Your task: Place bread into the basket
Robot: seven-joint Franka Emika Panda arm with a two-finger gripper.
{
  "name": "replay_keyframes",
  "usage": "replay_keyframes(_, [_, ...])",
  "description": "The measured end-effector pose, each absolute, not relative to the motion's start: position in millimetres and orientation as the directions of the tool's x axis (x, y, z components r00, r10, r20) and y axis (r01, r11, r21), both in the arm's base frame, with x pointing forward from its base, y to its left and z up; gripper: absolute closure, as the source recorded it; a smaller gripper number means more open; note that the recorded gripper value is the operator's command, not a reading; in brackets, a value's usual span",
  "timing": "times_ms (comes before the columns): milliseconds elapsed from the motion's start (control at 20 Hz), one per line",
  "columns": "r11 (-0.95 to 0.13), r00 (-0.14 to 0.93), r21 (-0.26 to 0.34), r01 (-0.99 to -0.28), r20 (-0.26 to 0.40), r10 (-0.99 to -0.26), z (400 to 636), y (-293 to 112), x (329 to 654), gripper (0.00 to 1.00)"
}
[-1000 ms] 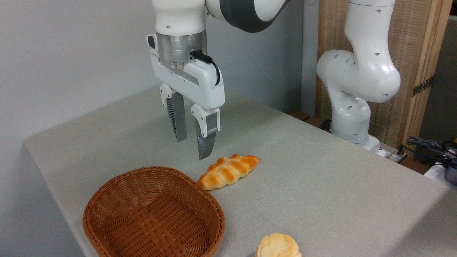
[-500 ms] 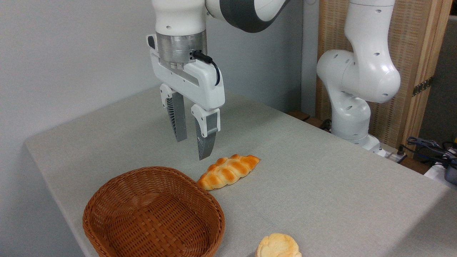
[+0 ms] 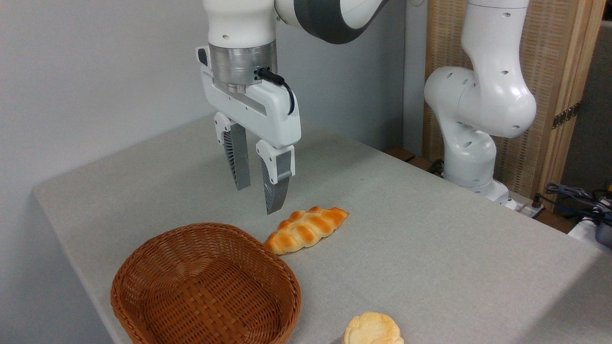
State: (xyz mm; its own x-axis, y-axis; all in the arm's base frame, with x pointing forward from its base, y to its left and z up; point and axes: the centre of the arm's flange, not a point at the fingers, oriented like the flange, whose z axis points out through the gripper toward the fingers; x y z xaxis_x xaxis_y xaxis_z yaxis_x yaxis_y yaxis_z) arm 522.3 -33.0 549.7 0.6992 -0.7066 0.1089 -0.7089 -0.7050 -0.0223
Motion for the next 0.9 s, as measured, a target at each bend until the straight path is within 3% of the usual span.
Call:
replay_keyframes(350, [-0.694,0.692,-0.001,-0.72,0.086,-0.717,545,-40,519,0.0])
replay_keyframes(550, [-0.68,0.682,0.062,-0.73,0.016,-0.731,527,-48,510,0.0])
replay_keyframes(900, [-0.679,0.679,0.117,-0.725,-0.046,-0.733,488,-48,500,0.0])
